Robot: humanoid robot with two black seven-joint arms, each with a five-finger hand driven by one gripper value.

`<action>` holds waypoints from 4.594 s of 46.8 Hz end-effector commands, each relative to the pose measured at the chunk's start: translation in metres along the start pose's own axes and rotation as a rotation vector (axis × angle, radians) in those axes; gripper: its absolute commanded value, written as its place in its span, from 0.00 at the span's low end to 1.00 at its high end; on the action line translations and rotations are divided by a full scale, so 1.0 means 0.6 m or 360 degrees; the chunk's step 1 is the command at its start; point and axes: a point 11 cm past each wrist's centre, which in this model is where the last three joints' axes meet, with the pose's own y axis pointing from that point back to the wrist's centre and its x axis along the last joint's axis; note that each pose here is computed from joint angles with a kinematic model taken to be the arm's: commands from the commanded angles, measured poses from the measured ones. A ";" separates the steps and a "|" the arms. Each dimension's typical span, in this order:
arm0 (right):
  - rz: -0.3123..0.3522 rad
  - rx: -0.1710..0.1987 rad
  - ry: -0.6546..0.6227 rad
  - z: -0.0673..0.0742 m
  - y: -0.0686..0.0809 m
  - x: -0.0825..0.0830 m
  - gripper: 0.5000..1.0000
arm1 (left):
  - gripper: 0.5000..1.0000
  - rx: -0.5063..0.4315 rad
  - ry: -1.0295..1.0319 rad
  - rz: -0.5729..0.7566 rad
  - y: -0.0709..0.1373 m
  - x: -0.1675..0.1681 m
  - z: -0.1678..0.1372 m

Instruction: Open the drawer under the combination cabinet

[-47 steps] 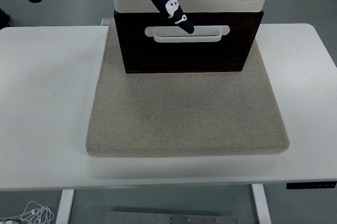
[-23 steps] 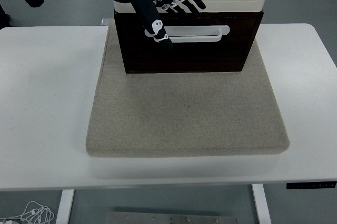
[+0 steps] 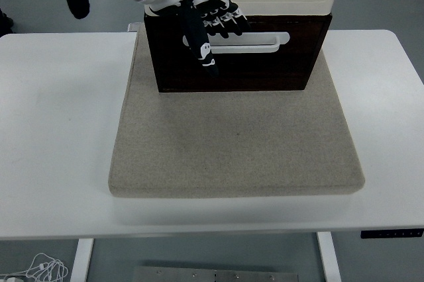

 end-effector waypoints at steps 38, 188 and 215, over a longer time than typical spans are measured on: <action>0.0000 0.0000 0.0000 0.000 0.000 0.000 0.85 | 1.00 0.0161 -0.0049 0.0086 -0.059 -0.006 0.027; 0.0000 0.0000 0.0000 0.000 0.000 0.000 0.85 | 1.00 0.0197 -0.0086 -0.0133 -0.085 -0.048 0.007; 0.0000 0.0000 0.0000 0.000 0.000 0.000 0.85 | 1.00 0.0171 -0.0114 -0.0223 -0.068 -0.055 0.010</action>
